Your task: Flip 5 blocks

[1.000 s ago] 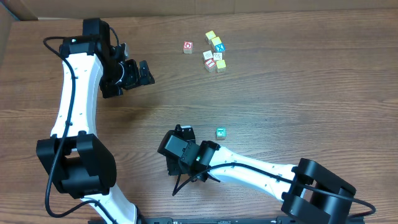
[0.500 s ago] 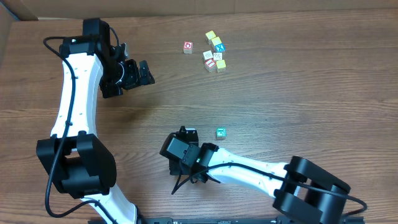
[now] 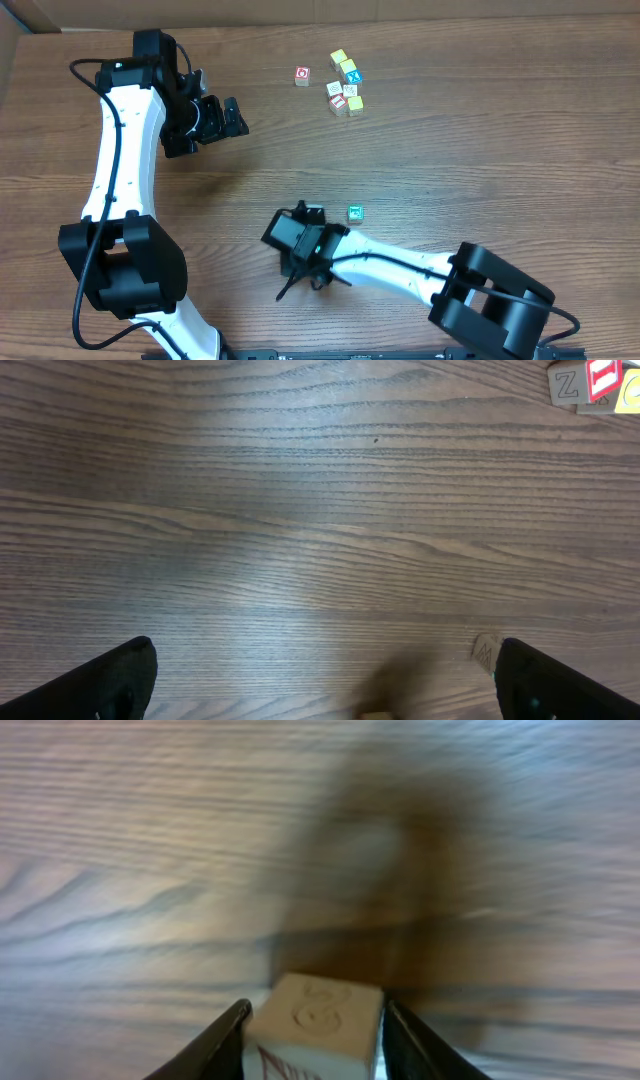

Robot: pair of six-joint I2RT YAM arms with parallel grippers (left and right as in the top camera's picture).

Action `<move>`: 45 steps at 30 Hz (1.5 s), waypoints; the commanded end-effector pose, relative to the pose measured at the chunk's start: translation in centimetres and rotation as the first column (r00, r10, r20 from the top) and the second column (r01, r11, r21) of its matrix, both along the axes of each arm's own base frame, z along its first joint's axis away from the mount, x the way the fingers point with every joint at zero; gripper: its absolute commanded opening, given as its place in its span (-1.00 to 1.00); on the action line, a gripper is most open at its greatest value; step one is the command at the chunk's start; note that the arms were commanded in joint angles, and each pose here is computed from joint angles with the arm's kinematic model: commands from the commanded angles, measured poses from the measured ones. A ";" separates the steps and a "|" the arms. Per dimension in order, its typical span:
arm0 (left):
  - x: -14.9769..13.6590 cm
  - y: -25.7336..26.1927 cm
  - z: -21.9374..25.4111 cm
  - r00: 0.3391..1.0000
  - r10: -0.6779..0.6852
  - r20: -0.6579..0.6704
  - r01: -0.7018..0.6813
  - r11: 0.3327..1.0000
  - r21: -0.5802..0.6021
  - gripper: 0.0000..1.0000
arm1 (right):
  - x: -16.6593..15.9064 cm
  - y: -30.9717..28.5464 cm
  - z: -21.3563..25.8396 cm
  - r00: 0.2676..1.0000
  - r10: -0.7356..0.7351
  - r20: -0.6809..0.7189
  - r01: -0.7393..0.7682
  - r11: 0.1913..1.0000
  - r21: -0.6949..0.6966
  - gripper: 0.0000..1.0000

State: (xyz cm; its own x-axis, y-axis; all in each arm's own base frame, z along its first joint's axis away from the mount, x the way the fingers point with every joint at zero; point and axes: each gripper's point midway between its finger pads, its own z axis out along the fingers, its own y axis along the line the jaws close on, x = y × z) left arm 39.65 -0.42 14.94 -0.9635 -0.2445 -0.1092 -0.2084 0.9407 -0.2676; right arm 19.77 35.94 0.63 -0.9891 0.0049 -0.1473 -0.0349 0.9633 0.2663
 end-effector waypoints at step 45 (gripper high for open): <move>0.6 0.0 0.8 1.000 0.009 0.025 -0.009 1.000 0.000 1.00 | 0.0 -2.0 1.9 0.994 0.094 0.056 -0.090 0.993 -0.071 0.11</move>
